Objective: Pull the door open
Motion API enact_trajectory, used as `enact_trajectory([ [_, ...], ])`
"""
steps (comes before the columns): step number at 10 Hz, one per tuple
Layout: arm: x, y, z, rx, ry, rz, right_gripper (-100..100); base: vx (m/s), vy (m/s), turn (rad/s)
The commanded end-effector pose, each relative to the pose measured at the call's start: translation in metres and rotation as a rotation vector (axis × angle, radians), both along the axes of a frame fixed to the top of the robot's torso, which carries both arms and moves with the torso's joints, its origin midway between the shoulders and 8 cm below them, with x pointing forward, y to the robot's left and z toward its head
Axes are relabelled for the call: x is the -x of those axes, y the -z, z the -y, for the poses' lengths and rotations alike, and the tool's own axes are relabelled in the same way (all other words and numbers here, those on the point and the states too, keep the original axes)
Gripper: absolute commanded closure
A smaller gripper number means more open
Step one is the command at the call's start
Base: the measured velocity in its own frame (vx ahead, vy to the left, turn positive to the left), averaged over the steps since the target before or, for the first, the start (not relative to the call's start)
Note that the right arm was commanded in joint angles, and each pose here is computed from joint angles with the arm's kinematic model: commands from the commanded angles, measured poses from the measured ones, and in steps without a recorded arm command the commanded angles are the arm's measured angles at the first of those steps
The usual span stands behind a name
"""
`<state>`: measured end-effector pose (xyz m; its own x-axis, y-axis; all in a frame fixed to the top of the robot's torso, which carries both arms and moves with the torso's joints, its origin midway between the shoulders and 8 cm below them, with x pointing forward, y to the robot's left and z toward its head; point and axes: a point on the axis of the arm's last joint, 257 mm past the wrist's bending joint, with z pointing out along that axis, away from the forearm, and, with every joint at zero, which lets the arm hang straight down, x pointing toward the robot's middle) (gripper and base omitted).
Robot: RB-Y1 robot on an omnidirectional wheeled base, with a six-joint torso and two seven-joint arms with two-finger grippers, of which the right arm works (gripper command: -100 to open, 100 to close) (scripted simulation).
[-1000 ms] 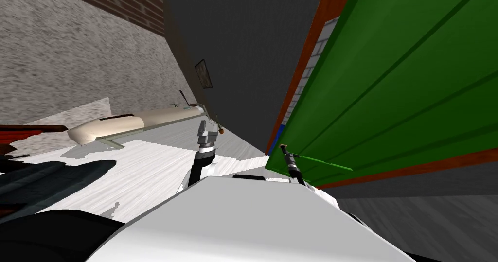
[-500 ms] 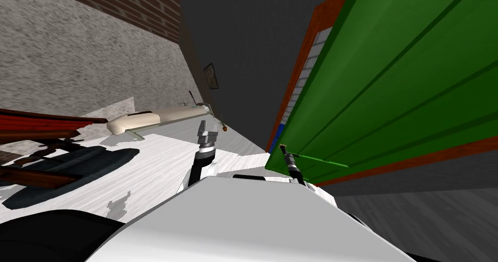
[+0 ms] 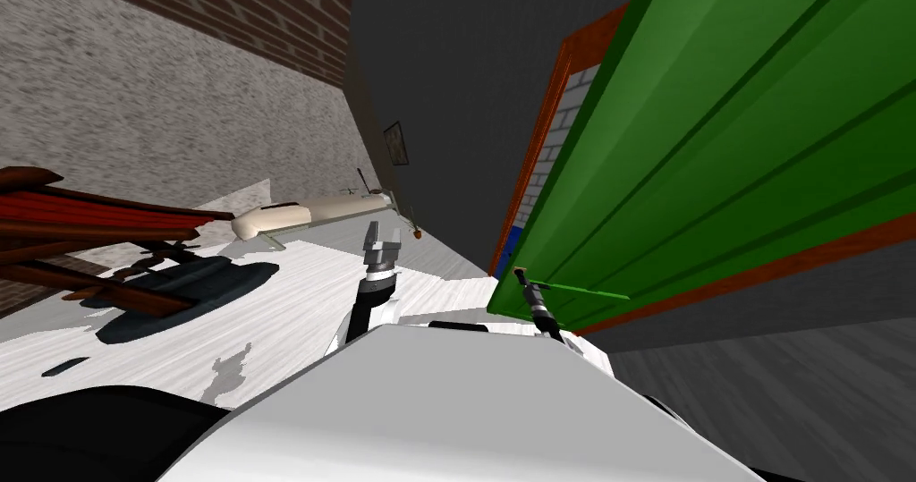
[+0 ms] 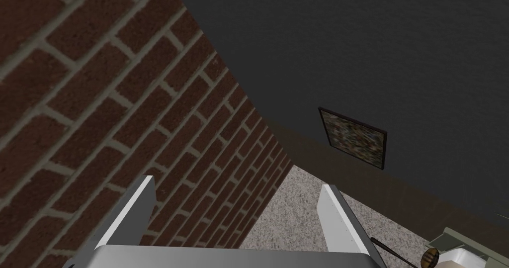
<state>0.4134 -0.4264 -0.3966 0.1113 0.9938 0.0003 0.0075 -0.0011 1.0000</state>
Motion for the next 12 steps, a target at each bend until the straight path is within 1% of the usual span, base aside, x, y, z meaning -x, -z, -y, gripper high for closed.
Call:
enact_trajectory([
  [1, 0.003, -0.004, -0.001, 0.002, -0.028, 0.008, 100, -0.156, -0.049, 0.097],
  [4, 0.009, -0.004, -0.005, 0.001, -0.066, 0.008, 100, -0.216, -0.076, 0.1],
  [5, 0.005, -0.005, -0.007, 0.001, -0.061, 0.011, 100, -0.101, -0.018, 0.023],
  [6, 0.015, -0.003, -0.007, 0.0, -0.082, 0.007, 100, -0.174, -0.051, 0.14],
  [8, 0.027, -0.003, -0.005, 0.002, -0.106, 0.009, 100, -0.207, -0.046, 0.134],
  [9, 0.027, -0.003, -0.005, 0.002, -0.106, 0.009, 100, -0.116, -0.043, 0.034],
  [10, 0.036, -0.003, -0.004, 0.002, -0.126, 0.009, 100, -0.163, -0.066, 0.123],
  [12, 0.048, -0.004, -0.002, 0.002, -0.152, 0.009, 100, -0.219, -0.091, 0.154],
])
